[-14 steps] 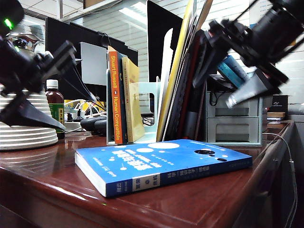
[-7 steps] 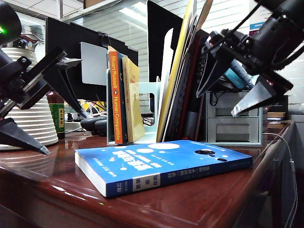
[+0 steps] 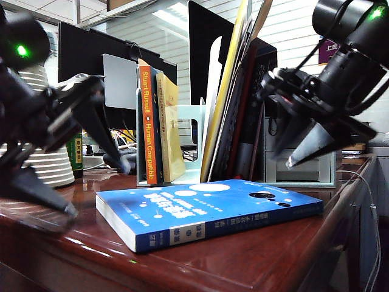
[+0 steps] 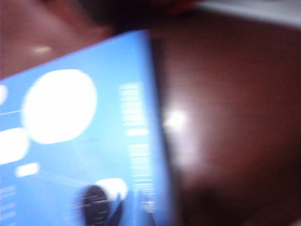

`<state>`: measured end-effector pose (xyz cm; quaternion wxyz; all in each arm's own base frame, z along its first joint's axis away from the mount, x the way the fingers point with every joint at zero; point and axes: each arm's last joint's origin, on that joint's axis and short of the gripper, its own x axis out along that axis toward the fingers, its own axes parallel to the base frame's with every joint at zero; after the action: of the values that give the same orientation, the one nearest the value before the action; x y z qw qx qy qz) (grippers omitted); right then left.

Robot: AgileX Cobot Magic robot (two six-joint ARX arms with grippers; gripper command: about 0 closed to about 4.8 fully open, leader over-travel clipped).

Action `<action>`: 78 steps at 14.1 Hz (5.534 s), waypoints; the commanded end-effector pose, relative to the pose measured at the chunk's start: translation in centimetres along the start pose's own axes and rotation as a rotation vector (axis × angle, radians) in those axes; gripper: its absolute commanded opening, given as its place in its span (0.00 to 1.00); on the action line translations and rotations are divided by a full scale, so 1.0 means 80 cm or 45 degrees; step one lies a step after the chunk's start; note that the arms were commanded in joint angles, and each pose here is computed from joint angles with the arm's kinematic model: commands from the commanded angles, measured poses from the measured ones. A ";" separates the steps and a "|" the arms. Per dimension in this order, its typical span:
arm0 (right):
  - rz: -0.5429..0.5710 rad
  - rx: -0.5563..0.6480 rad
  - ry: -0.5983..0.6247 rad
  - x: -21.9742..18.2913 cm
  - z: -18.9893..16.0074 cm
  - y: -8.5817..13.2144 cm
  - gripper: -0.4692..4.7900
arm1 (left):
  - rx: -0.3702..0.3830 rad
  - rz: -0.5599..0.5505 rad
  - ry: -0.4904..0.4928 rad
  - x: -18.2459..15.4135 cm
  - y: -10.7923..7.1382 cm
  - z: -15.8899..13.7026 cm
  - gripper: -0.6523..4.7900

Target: Pick up the blue book and put it on the bookshelf.

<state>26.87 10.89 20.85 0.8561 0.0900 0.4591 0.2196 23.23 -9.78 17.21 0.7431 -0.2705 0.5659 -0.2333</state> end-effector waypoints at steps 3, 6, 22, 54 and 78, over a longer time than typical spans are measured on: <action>-0.144 0.010 0.008 0.002 -0.002 -0.005 0.07 | 0.008 -0.007 0.017 0.018 0.006 0.006 0.89; -0.152 0.026 0.079 0.019 -0.008 -0.011 0.08 | -0.014 0.006 0.053 0.027 0.012 0.005 0.89; 0.187 0.092 0.289 0.059 -0.023 -0.015 0.07 | 0.035 -0.206 0.055 0.031 0.004 0.015 0.89; 0.390 0.081 0.276 0.055 -0.017 -0.007 0.07 | -0.048 0.199 0.192 -0.021 0.004 -0.033 0.90; 0.480 0.064 0.286 0.055 -0.014 0.002 0.07 | 0.015 -0.057 0.196 0.020 0.045 -0.061 0.77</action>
<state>27.86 12.75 16.58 0.7407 0.1683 0.5424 0.3590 19.05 -8.80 12.69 0.6900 -0.2626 0.6181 -0.2698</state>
